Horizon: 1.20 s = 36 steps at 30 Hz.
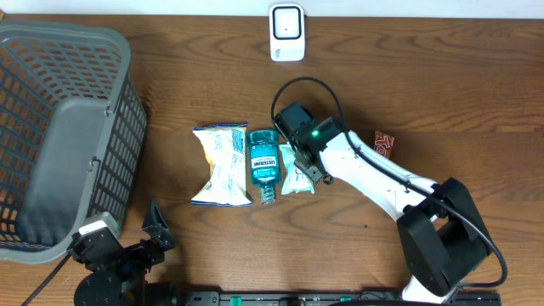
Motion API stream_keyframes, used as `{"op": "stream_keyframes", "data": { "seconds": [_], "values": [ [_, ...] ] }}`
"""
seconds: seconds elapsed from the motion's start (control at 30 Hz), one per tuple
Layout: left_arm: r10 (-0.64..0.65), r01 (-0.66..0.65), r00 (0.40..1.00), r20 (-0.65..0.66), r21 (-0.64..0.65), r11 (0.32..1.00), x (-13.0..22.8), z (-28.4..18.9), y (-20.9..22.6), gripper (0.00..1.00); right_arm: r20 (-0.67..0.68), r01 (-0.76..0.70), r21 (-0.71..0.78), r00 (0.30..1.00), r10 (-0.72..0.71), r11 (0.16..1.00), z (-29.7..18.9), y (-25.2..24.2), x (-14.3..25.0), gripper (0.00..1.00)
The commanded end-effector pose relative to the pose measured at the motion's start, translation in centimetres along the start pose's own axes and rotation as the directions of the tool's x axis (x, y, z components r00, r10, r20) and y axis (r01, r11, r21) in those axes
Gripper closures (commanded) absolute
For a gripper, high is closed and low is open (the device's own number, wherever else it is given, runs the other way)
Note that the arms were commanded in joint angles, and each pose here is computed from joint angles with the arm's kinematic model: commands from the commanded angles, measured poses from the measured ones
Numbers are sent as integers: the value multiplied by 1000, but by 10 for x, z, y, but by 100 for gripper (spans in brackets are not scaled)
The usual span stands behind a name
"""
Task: Scan the item barcode
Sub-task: 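Lower the right gripper onto the orange item and grasp it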
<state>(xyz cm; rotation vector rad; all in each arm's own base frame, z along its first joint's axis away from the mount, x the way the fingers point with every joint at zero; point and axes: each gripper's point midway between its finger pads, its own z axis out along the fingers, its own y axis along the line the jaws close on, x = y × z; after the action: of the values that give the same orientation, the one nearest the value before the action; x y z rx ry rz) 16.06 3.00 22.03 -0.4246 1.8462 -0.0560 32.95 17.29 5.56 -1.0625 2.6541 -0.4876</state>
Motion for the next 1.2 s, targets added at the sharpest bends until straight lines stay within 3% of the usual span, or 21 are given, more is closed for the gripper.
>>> {"op": "stream_keyframes", "data": {
  "seconds": [0.0,0.3,0.57,0.77,0.9,1.07,1.17],
  "values": [
    [-1,1,1000,11,-15,1000,-1,-1,3,2,-2,109,0,994,-109,994,17,11,9,28],
    [-1,1,1000,11,-15,1000,-1,-1,3,2,55,119,53,991,-122,991,26,8,-2,28],
    [-1,1,1000,11,-15,1000,-1,-1,3,2,54,129,6,990,-129,992,39,23,8,29],
    [-1,1,1000,11,-15,1000,-1,-1,3,2,10,161,-8,987,-161,987,58,32,19,37],
    [-1,1,1000,11,-15,1000,-1,-1,3,2,-43,168,-25,985,-169,986,82,43,28,58],
    [-1,1,1000,11,-15,1000,-1,-1,3,2,-70,22,-26,997,-23,999,84,43,31,97],
    [-1,1,1000,11,-15,1000,-1,-1,3,2,-90,-87,-111,993,77,990,69,47,23,99]
  ]
}}
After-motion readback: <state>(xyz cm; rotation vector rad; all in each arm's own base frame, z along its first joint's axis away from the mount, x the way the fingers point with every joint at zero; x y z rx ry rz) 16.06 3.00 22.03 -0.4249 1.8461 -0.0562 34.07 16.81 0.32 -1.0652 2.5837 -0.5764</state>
